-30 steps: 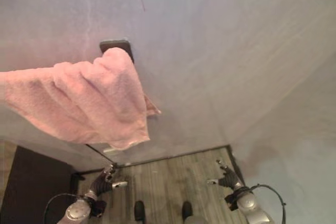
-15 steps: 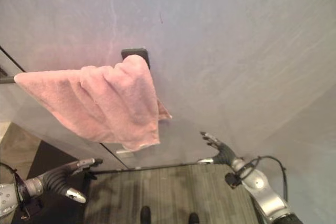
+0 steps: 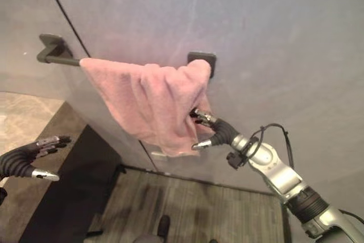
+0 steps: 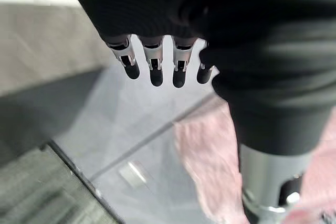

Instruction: Put brush and paste in cup on sink, flatten towel.

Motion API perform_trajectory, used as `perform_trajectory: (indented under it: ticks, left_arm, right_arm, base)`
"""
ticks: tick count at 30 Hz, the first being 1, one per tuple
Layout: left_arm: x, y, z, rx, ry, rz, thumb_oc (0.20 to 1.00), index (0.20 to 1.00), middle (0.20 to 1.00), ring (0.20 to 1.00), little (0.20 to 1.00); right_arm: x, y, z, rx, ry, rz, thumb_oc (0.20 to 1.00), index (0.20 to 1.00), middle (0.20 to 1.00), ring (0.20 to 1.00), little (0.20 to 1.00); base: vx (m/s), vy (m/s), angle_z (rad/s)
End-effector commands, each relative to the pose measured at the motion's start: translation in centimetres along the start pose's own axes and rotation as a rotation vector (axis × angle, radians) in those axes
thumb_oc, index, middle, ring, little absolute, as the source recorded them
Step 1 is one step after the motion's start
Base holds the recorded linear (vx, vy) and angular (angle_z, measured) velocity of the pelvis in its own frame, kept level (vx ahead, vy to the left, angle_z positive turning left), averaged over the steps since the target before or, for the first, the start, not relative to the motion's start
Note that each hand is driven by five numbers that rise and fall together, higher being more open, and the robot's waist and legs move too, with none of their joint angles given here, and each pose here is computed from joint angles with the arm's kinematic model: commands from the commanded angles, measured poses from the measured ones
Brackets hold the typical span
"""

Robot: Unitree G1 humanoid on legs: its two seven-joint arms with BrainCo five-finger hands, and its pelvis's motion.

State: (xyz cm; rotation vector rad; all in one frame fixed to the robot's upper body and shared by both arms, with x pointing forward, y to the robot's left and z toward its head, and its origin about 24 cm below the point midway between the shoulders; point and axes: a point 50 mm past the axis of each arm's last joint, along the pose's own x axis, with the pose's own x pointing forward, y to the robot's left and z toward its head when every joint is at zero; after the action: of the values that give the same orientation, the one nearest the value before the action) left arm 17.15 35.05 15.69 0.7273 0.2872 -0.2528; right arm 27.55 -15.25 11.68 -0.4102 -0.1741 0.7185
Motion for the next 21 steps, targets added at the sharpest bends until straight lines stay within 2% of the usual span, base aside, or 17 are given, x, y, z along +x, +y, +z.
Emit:
perform_trajectory:
  ticks: [1,6,21]
  left_arm:
    - [0.3,2.5,1.9,0.069,-0.111,0.164,1.0,1.0,1.0,1.0,1.0]
    - [1.6,2.6,1.2,-0.019,-0.166,0.259,1.0,1.0,1.0,1.0,1.0]
    - [5.6,1.1,2.9,-0.079,-0.287,0.246,1.0,1.0,1.0,1.0,1.0]
  right_arm:
    - [0.3,-0.3,1.8,0.02,-0.096,-0.029,1.0,1.0,1.0,1.0,1.0]
    - [0.9,-0.5,2.1,0.008,-0.113,-0.052,1.0,1.0,1.0,1.0,1.0]
    - [1.4,-0.2,0.7,0.022,-0.035,-0.082,1.0,1.0,1.0,1.0,1.0]
  base:
    - [0.0,0.015,0.09]
    - [0.0,0.009,0.0]
    - [0.0,0.024,-0.11]
